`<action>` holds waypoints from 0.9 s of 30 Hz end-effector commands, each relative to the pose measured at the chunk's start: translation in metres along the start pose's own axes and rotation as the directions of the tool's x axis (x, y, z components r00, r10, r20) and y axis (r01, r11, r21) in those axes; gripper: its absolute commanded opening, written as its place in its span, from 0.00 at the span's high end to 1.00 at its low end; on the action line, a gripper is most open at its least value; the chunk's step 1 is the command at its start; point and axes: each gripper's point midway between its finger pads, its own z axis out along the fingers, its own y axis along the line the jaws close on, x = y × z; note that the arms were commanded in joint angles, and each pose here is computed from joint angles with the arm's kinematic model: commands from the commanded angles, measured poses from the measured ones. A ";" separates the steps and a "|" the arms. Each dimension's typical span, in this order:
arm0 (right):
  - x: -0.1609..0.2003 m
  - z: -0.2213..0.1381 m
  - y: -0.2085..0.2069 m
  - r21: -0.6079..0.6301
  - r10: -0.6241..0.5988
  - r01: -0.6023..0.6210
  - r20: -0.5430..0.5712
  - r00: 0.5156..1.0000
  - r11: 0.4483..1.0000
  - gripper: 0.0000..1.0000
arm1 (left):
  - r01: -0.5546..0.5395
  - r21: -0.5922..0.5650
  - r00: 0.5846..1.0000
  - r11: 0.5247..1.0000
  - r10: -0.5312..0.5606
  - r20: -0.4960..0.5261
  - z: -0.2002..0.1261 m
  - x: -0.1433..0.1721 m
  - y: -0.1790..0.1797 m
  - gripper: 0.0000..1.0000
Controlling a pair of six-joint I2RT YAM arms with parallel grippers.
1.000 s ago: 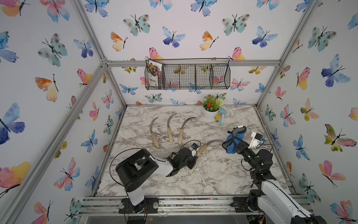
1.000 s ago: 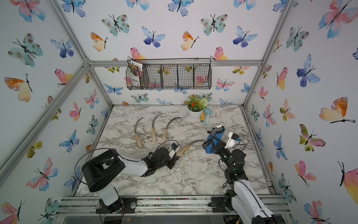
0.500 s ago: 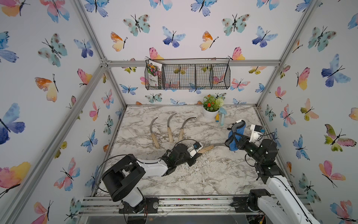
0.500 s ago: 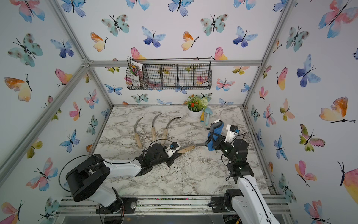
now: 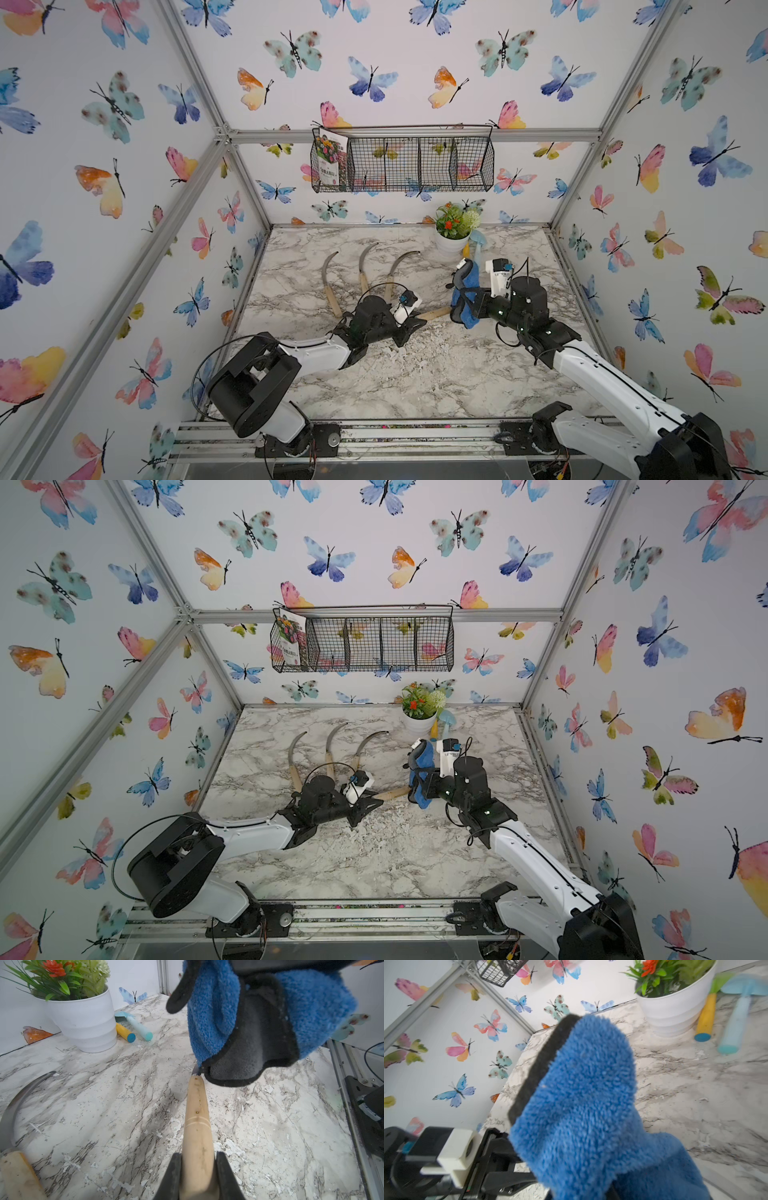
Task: Wipe small sickles with rags
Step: Wipe the small sickle.
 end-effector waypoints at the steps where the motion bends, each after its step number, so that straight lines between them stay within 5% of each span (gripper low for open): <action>1: -0.019 -0.004 0.000 0.037 -0.025 0.023 0.059 0.998 0.999 0.98 | -0.021 -0.027 0.999 0.999 0.022 0.031 -0.005 0.005 0.002 1.00; 27: 0.095 0.058 0.088 -0.244 -0.129 0.082 -0.184 0.974 0.966 0.98 | -0.069 -0.044 0.997 0.997 0.070 0.026 -0.007 0.013 0.003 1.00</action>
